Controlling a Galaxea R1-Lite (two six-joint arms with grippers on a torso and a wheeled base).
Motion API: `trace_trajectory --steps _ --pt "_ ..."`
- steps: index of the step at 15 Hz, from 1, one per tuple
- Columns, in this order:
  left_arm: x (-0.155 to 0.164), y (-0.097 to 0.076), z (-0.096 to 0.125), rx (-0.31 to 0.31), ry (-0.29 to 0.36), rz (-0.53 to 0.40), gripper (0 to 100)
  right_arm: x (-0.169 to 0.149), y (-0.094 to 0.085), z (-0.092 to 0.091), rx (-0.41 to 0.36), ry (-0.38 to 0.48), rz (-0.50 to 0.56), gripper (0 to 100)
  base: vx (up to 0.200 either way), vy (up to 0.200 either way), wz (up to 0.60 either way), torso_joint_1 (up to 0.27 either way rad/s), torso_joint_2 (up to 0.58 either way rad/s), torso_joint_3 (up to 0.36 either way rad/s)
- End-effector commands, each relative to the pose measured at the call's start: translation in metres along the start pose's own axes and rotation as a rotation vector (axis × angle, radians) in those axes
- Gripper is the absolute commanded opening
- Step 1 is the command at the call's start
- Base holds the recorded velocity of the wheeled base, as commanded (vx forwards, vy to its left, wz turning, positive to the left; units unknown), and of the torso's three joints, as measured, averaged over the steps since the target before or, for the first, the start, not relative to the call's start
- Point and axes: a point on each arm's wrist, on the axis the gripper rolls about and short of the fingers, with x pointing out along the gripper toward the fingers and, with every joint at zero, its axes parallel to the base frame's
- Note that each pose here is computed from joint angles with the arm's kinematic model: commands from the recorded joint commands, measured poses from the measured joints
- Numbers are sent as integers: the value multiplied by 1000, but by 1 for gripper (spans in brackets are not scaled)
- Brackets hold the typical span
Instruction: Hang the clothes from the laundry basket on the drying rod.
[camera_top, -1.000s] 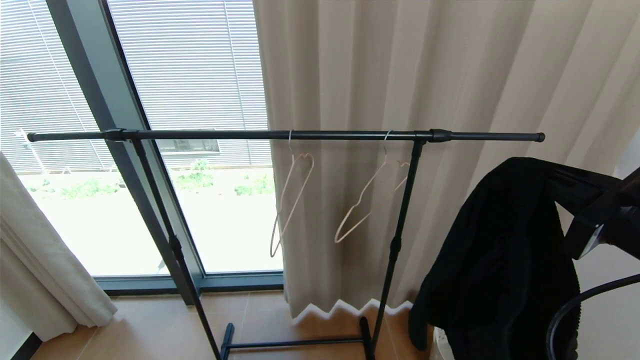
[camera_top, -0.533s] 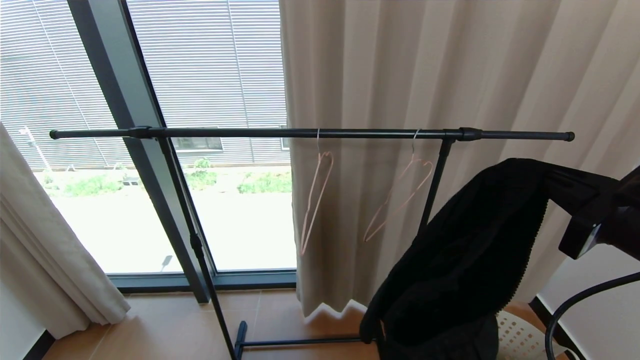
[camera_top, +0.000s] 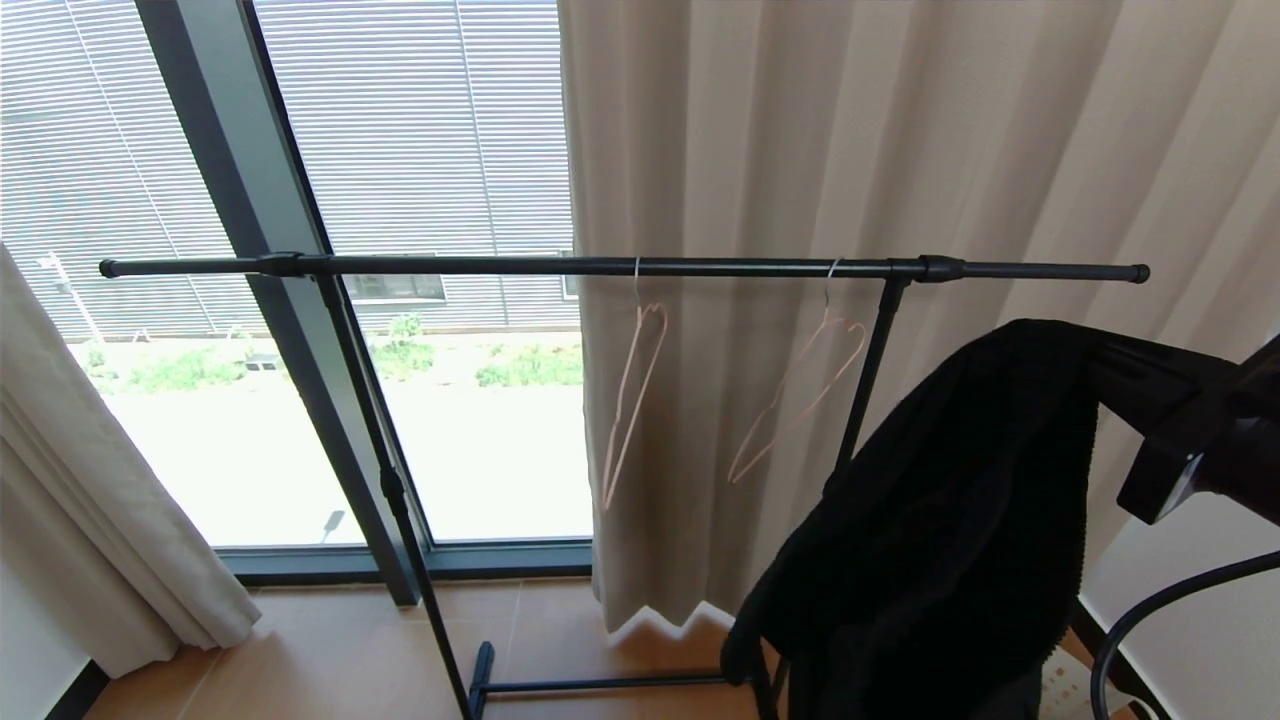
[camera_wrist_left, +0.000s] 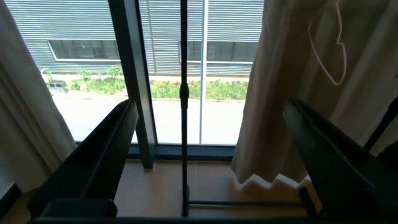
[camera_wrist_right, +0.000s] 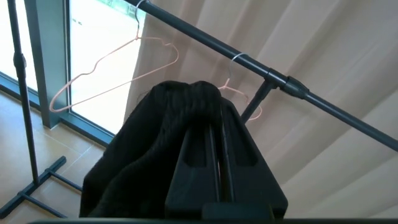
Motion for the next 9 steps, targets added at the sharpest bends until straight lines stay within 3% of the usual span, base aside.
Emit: trace_trajectory --steps 1,6,9 --pt "0 0 0 13 -1 1 100 -3 0 0 0 -5 -3 0 0 0 0 0 0 0" --pt "0 0 0 5 0 4 100 -16 -5 5 8 -45 -20 0 0 0 0 0 0 0" --pt "0 0 0 6 -1 -1 100 -15 -3 0 3 -24 -12 0 0 0 0 0 0 0"
